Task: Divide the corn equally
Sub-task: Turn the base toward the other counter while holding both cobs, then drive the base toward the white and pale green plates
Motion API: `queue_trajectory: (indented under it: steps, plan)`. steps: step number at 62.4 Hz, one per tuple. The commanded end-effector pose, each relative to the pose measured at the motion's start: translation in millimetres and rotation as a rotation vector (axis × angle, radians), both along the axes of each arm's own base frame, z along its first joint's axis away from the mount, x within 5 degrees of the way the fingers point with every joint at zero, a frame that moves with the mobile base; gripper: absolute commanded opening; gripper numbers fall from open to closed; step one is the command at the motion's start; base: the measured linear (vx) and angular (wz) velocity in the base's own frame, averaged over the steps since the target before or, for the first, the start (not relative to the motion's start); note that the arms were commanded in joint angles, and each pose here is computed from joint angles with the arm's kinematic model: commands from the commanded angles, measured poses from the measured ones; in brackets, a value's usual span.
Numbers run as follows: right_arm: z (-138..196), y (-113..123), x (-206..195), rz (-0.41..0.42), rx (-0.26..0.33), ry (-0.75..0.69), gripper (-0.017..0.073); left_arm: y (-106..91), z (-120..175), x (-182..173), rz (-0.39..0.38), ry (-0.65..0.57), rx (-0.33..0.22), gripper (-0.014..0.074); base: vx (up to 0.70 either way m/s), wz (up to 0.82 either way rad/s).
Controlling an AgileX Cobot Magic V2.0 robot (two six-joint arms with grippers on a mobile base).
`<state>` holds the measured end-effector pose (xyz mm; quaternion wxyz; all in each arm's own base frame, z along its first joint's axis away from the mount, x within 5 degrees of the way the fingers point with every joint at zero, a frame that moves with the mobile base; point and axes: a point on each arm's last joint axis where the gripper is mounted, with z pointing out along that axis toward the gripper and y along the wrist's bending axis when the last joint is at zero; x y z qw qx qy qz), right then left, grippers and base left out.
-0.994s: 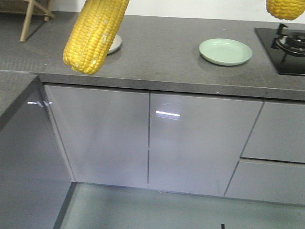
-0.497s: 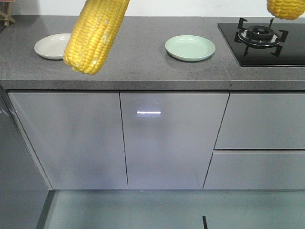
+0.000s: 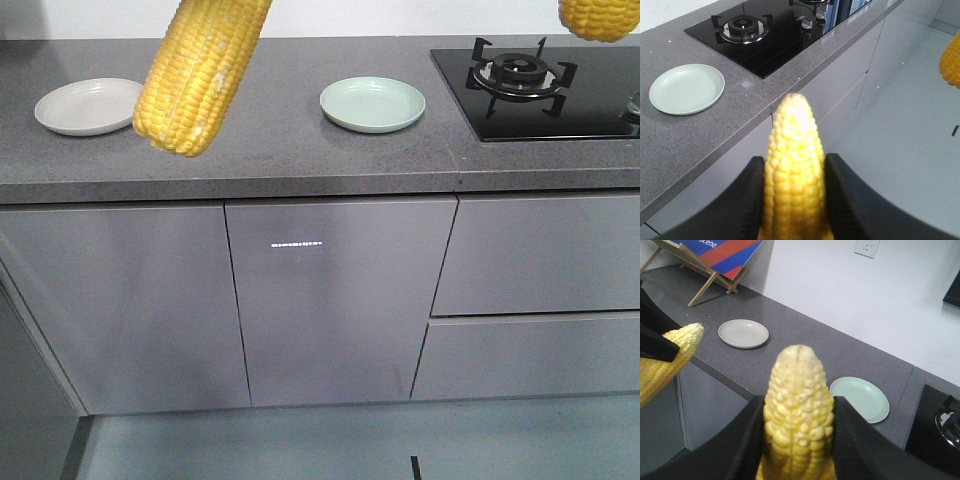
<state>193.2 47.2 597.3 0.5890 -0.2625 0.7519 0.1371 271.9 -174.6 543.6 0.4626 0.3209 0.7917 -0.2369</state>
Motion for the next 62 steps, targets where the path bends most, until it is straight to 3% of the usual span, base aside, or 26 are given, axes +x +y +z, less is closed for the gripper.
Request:
queue_trajectory:
  steps: [1, 62]
  plan:
    - [9.0, 0.5, -14.5, 0.009, 0.011, -0.048, -0.0004, 7.8, 23.1, -20.6, -0.007, -0.073, -0.077, -0.0007, 0.07, -0.07]
    - [9.0, 0.5, -14.5, 0.009, 0.011, -0.048, -0.0004, 7.8, 23.1, -20.6, -0.007, -0.073, -0.077, -0.0007, 0.12, -0.02]
